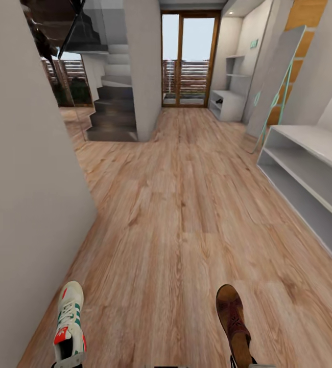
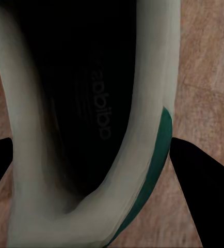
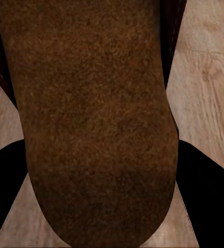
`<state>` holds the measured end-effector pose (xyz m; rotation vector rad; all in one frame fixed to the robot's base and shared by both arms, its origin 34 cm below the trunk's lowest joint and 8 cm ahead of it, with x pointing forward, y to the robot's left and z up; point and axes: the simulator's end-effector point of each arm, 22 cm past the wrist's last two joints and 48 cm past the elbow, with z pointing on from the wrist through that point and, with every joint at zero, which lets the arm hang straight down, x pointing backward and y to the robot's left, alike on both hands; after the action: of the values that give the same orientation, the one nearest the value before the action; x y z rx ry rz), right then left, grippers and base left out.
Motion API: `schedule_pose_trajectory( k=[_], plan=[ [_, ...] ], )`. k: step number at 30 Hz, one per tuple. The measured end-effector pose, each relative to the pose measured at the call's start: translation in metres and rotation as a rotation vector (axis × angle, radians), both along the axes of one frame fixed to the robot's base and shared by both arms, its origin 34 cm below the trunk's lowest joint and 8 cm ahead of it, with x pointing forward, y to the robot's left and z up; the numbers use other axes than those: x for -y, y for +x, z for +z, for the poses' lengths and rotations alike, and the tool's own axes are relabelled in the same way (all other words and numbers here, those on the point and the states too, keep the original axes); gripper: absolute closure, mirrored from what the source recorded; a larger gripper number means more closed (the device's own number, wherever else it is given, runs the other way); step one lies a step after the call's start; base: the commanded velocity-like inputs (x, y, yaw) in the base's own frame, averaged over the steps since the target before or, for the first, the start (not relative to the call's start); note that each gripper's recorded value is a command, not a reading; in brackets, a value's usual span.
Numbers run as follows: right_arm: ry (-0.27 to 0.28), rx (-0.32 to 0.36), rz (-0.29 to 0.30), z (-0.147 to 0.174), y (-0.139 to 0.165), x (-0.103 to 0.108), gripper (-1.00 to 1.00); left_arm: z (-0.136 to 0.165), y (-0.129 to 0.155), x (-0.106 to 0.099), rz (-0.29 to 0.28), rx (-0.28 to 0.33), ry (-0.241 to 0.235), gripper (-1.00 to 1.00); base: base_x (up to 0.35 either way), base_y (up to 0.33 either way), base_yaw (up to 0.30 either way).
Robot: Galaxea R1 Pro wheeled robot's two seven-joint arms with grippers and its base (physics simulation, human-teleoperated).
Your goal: Pick up the two gym shoes and the two sandals from the corridor floor and place them onto the hallstand (shoe rack) in the corridor, making sure they are on the rack and not on the floor. Arrange them so the two gym shoes are next to each other and the two sandals are next to each other.
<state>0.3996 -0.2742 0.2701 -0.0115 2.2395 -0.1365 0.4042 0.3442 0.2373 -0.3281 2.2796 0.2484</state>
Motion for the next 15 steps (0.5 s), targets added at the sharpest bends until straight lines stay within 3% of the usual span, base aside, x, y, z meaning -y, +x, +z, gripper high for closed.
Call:
schedule_pose_trajectory(
  k=[15],
  plan=[
    [-0.008,0.004,0.001,0.0013,0.0013,0.0049,1.0,-0.0001,0.0001,0.0001,-0.001,0.0,0.0,1.0,0.338,-0.127,0.031]
  ],
)
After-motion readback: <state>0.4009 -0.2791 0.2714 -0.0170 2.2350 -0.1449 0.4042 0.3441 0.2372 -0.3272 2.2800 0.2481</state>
